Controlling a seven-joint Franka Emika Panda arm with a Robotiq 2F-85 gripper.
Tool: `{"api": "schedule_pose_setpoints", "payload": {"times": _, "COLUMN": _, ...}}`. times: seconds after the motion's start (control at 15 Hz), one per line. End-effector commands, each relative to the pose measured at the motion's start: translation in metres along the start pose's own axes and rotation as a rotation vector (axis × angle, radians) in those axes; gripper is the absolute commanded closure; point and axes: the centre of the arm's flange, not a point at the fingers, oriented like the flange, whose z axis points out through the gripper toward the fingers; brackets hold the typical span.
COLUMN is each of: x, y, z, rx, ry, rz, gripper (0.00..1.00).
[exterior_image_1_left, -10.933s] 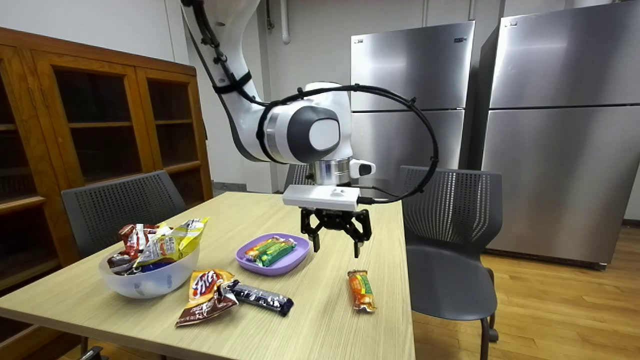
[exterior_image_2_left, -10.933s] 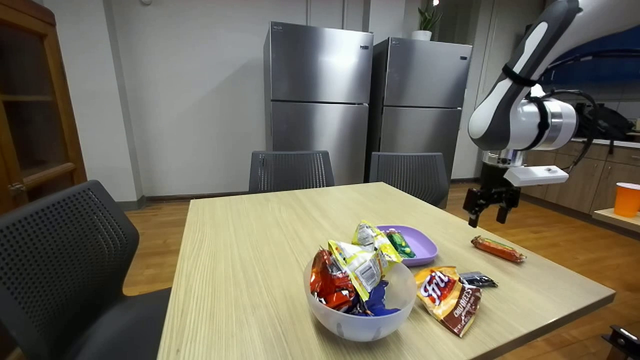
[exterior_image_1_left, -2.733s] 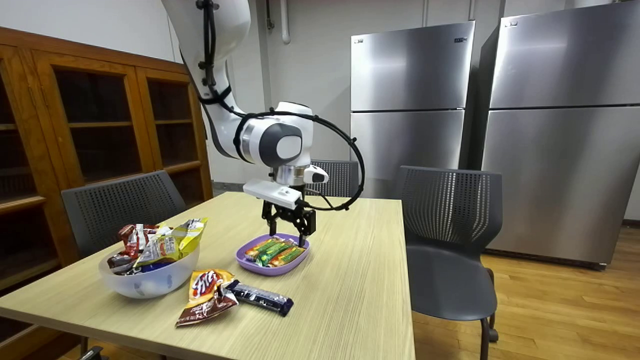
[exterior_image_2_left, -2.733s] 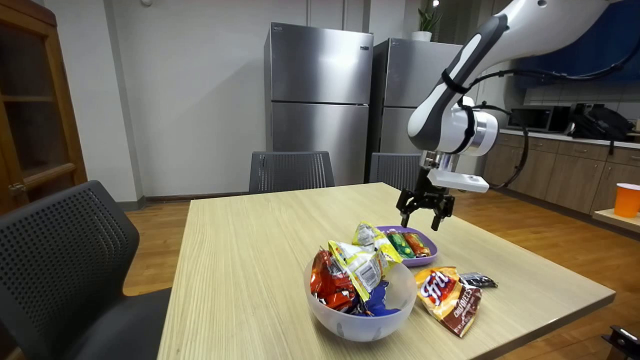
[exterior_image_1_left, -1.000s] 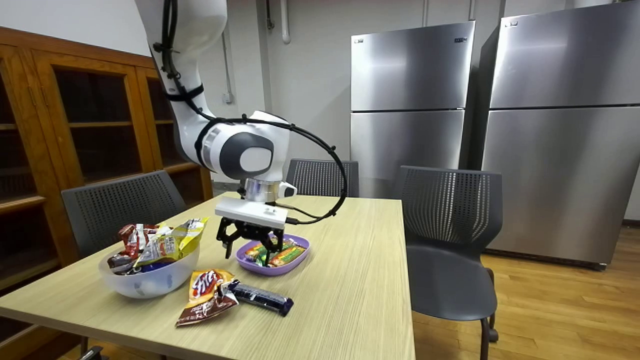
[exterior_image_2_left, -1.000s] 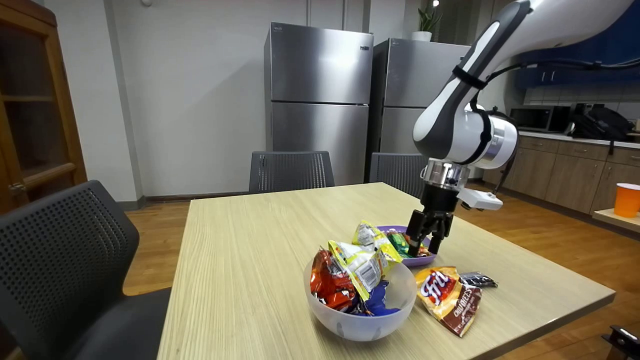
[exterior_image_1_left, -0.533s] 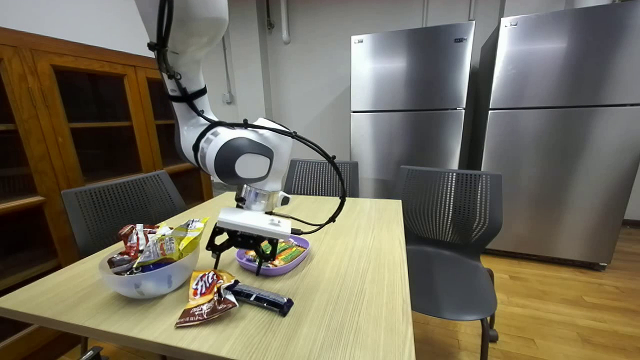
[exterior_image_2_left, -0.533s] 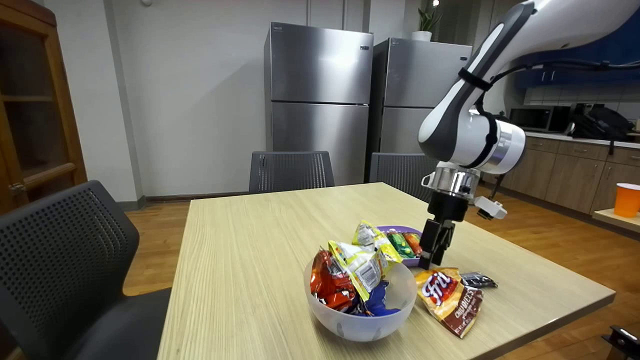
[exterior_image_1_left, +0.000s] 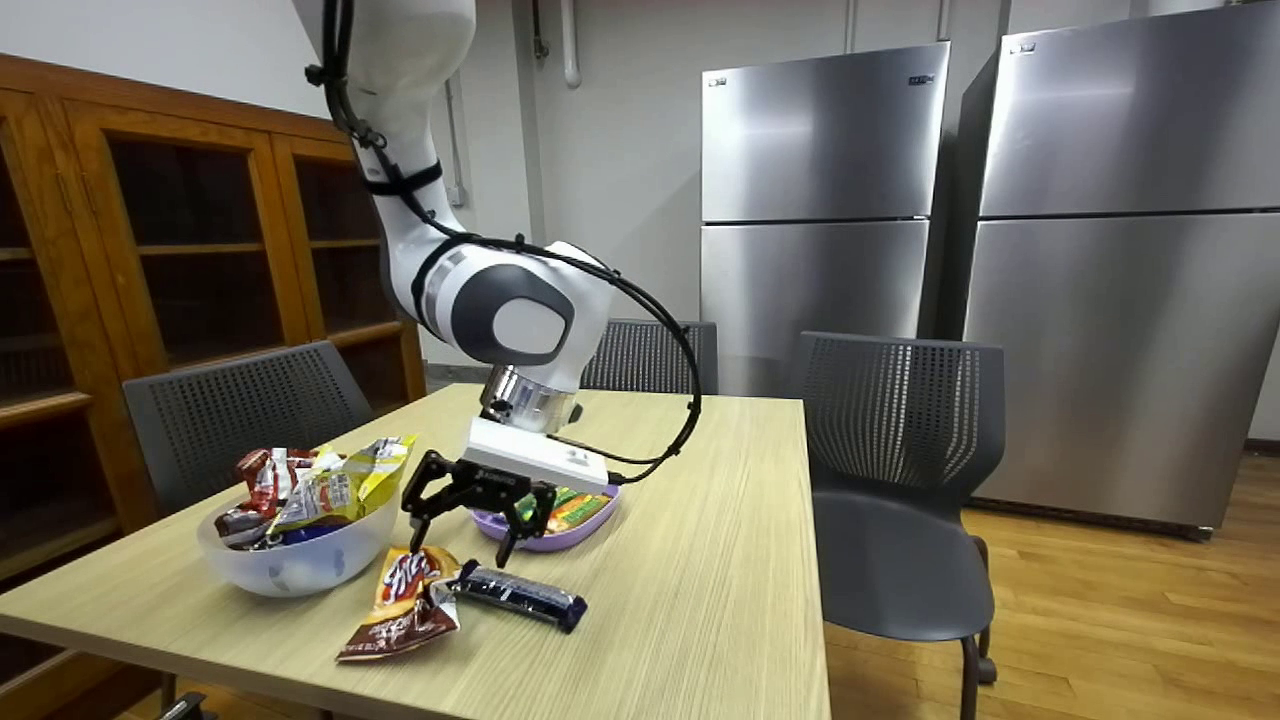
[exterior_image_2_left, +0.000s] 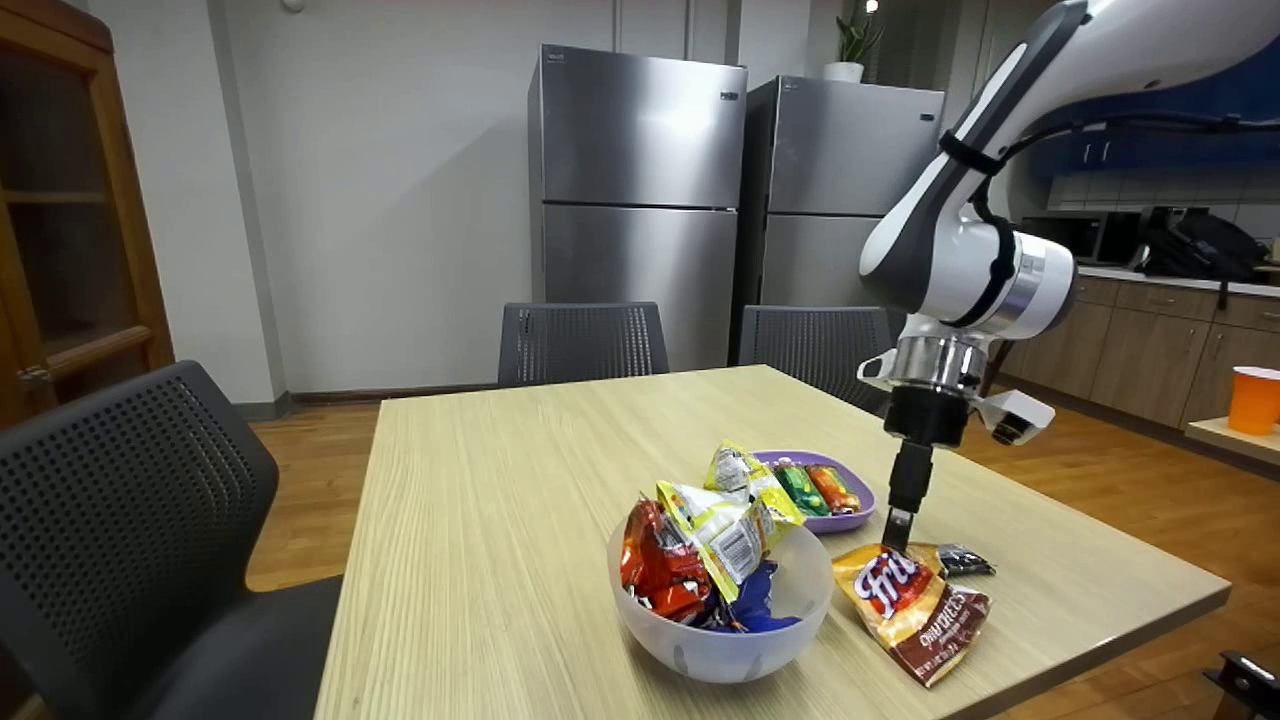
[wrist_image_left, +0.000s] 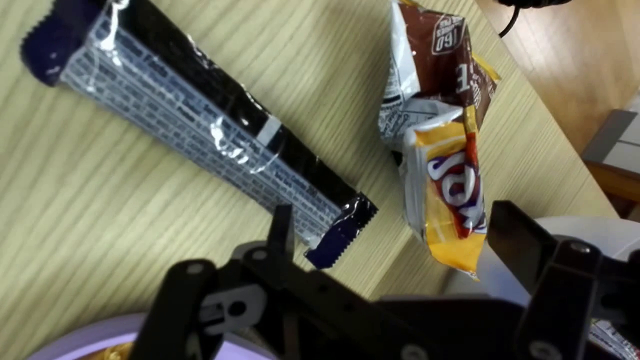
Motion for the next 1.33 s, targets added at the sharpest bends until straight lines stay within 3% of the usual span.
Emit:
{"api": "schedule_pose_setpoints", "payload": {"times": 0.0, "x": -0.0086, "y": -0.0065, "z": -0.0159, "rx": 0.034, "ry": -0.006, "rz": -0.052, "gripper": 0.00}}
{"api": "schedule_pose_setpoints", "payload": {"times": 0.6, "x": -0.0127, "y": -0.0099, "z": -0.0122, "rx": 0.071, "ry": -0.036, "rz": -0.095, "gripper": 0.00}}
{"api": "schedule_pose_setpoints", "payload": {"times": 0.67, "x": -0.0123, "y": -0.0102, "z": -0.0120, "rx": 0.071, "ry": -0.033, "rz": -0.094, "gripper": 0.10}}
{"api": "schedule_pose_setpoints", "payload": {"times": 0.73, "x": -0.0120, "y": -0.0103, "z": -0.0117, "rx": 0.071, "ry": -0.034, "rz": -0.094, "gripper": 0.28}}
{"api": "schedule_pose_setpoints", "payload": {"times": 1.27, "x": -0.0090, "y": -0.0102, "z": -0.0082, "rx": 0.069, "ry": -0.044, "rz": -0.090, "gripper": 0.90}}
